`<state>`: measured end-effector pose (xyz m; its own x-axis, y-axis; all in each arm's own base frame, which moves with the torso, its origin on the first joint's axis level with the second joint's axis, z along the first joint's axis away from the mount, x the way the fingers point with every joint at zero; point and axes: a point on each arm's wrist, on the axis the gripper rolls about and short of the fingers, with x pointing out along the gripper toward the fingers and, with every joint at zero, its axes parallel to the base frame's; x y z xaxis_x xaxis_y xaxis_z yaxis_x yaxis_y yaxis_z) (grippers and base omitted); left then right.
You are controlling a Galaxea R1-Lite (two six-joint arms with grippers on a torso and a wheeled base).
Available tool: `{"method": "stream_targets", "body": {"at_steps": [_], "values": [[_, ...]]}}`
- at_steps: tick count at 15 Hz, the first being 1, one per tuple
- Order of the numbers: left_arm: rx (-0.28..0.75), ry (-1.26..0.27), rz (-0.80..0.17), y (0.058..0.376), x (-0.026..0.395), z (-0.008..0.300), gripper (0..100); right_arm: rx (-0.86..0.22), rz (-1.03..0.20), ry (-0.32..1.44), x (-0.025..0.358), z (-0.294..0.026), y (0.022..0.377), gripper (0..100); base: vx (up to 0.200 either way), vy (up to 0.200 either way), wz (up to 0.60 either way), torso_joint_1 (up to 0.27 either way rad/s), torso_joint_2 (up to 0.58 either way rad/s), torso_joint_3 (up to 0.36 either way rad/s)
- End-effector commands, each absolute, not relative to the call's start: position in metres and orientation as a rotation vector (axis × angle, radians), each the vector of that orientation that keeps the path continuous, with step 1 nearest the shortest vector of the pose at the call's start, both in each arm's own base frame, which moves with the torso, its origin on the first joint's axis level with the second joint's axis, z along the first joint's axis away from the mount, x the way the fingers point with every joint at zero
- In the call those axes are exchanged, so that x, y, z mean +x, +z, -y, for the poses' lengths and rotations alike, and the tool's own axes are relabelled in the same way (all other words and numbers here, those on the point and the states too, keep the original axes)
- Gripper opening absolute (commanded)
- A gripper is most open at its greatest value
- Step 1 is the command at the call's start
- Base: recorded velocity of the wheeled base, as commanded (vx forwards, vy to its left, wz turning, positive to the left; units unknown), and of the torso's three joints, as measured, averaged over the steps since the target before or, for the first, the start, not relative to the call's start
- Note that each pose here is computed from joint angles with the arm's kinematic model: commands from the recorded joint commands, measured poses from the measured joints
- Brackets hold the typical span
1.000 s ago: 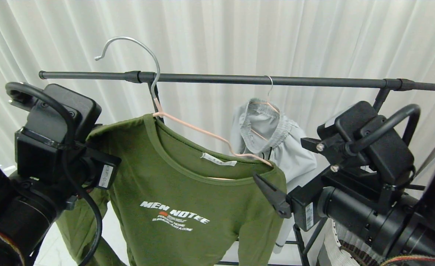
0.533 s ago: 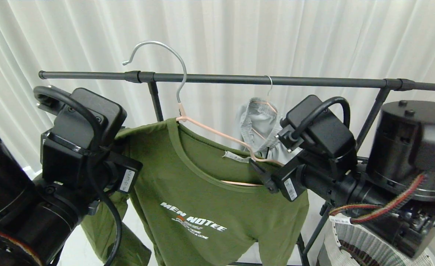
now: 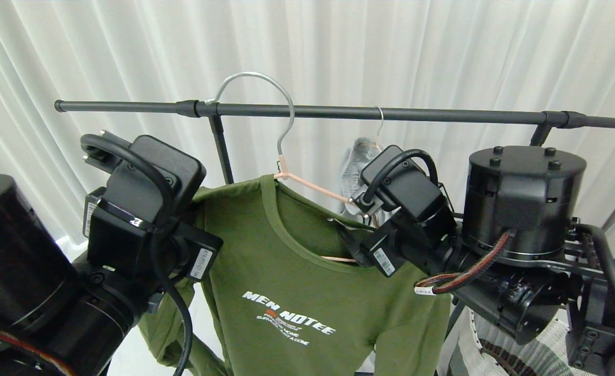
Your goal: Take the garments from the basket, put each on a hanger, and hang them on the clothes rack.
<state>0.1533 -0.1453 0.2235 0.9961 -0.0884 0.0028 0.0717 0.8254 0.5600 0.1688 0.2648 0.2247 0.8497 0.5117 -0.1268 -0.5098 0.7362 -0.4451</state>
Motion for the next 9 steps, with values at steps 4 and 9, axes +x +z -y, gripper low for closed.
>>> {"method": "stream_targets", "body": {"at_steps": [4,9], "values": [[0.598,-0.098,0.030,0.2226,0.1519,0.1479,0,-0.494,0.001,0.565,0.1690,-0.2670,0.2222,0,0.000,0.000,0.00,0.000,0.00,0.000],[0.599,-0.100,0.030,0.2221,0.1519,0.1488,0,-0.486,0.009,0.565,0.1675,-0.2655,0.2250,0,0.000,0.000,0.00,0.000,0.00,0.000]]}}
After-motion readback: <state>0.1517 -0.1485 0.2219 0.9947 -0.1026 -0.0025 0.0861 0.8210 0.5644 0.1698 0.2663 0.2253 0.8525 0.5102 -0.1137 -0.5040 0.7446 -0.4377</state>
